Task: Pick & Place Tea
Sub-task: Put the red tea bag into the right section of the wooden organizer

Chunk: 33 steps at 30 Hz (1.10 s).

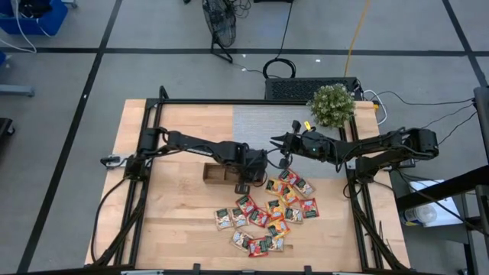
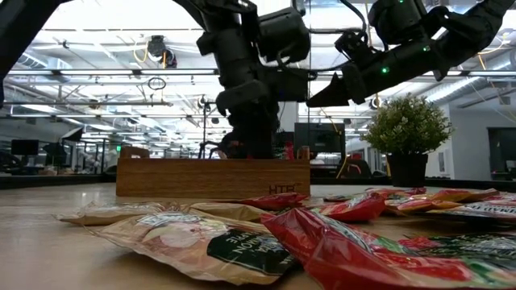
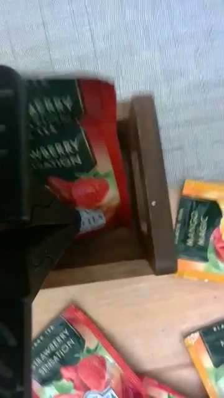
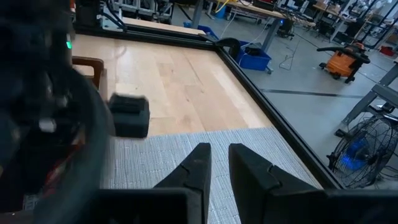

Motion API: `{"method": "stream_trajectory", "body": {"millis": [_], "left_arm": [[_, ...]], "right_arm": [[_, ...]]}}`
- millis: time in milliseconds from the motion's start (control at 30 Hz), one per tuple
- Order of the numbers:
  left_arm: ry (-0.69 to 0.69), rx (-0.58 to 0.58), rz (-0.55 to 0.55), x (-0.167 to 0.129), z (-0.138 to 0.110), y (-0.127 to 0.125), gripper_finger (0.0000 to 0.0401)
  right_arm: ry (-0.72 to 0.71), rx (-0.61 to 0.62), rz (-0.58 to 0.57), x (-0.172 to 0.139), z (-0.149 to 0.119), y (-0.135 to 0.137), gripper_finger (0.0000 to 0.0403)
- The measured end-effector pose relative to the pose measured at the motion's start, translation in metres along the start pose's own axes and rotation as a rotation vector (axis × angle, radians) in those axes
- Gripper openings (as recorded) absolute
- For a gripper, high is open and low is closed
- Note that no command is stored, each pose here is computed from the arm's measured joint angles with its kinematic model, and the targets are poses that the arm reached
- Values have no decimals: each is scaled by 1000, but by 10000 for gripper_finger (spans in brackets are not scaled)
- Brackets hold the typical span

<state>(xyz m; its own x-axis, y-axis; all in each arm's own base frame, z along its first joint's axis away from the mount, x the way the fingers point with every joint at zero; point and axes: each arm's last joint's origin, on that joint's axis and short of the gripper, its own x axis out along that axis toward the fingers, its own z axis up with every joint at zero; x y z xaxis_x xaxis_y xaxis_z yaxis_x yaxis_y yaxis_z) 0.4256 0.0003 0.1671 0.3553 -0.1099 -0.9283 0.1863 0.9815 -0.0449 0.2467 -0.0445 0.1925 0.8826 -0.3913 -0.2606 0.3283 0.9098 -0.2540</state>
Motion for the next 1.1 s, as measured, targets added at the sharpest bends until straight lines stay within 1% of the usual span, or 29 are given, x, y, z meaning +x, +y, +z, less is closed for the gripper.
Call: {"method": "stream_trajectory", "body": {"millis": [167,267,500,767,933,1100], "left_arm": [[16,-22,-22,7,-2,-1,1],[24,-47,-7,14,-2,2,1],[39,-84,90,19,-3,5,2],[49,-97,188,14,-1,5,2],[47,-99,262,14,1,5,15],[47,-99,270,13,1,5,10]], "right_arm": [[0,0,0,0,0,0,45],[0,0,0,0,0,0,45],[-1,0,-1,0,0,0,45],[0,0,-1,0,0,0,45],[0,11,-1,0,0,0,45],[0,11,0,0,0,0,45]]}}
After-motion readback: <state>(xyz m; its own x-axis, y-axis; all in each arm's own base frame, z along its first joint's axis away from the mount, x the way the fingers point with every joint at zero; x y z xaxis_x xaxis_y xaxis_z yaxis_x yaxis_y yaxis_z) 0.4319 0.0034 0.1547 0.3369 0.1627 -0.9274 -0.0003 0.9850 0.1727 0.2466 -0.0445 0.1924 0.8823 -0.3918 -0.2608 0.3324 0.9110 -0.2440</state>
